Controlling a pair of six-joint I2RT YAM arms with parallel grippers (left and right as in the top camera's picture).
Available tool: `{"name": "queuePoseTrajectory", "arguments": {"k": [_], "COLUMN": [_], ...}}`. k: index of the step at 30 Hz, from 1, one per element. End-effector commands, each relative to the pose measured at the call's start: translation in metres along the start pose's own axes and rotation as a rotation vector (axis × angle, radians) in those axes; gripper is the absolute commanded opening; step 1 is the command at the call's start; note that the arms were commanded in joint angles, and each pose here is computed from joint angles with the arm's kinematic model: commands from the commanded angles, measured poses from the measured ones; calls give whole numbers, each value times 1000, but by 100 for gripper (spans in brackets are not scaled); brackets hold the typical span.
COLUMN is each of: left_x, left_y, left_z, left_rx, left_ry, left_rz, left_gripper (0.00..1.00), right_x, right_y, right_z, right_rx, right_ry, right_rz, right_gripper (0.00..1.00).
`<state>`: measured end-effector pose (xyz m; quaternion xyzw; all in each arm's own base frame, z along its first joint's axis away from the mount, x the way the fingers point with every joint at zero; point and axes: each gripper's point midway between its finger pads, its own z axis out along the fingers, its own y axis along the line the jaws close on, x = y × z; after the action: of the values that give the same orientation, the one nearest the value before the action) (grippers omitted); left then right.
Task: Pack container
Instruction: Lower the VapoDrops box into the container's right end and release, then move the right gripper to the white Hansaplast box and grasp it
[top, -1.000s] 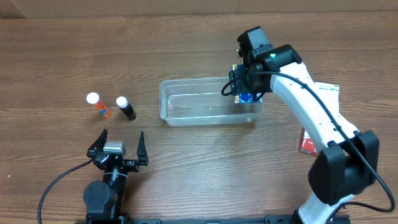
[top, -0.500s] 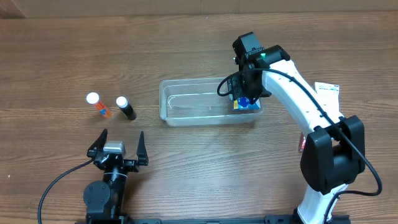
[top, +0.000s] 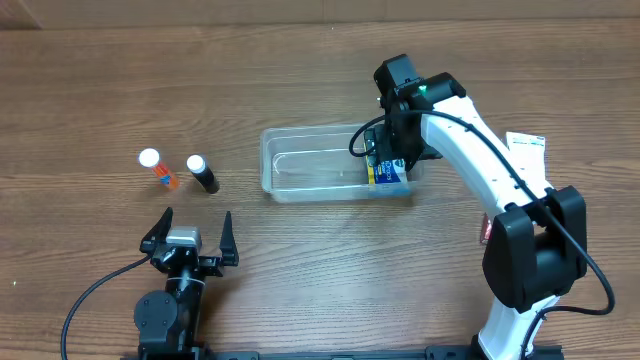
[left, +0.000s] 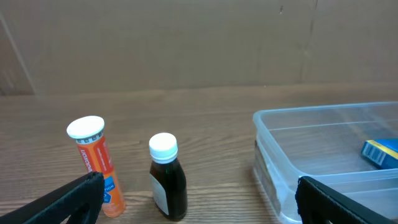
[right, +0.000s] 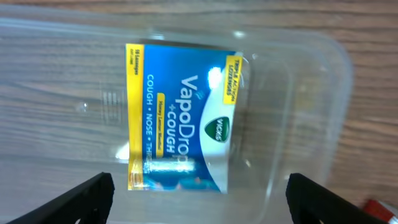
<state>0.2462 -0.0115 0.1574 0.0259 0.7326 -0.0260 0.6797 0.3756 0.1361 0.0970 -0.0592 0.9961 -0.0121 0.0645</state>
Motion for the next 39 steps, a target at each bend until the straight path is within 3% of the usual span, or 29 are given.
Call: {"name": "queuePoseTrajectory", "arguments": {"k": [1,6,9,14,18,22,29,39], "left_x": [1,1,1,1,1,1,1,1], "left_y": [0,0,0,0,0,0,0,0], "left_z": [0,0,0,0,0,0,0,0], "left_rx": [2,2,2,2,2,2,2,2], "left_ry": [1,1,2,1,2,1,1,1], "left_rz": [19,19,18,19,18,19,19,19], "left_gripper": [100,100,100,100,100,100,100,100], "right_x": [-23,-38,-45,-42,-26,-4,22,24], "right_y": [-5,-25,-64,-130,-212,-248,-267,-273], "right_z": [-47,-103,-129,-125,-105,-77,-3,62], "right_rx": [10,-11,-37,-138,-135,-99,21,39], "right_ry": [-127,-244,-301,-278,-268,-208,-23,85], "right_rz": [11,67,174,369,579,620,563,460], "right_gripper": [91,94,96,100,100,100,100,100]}}
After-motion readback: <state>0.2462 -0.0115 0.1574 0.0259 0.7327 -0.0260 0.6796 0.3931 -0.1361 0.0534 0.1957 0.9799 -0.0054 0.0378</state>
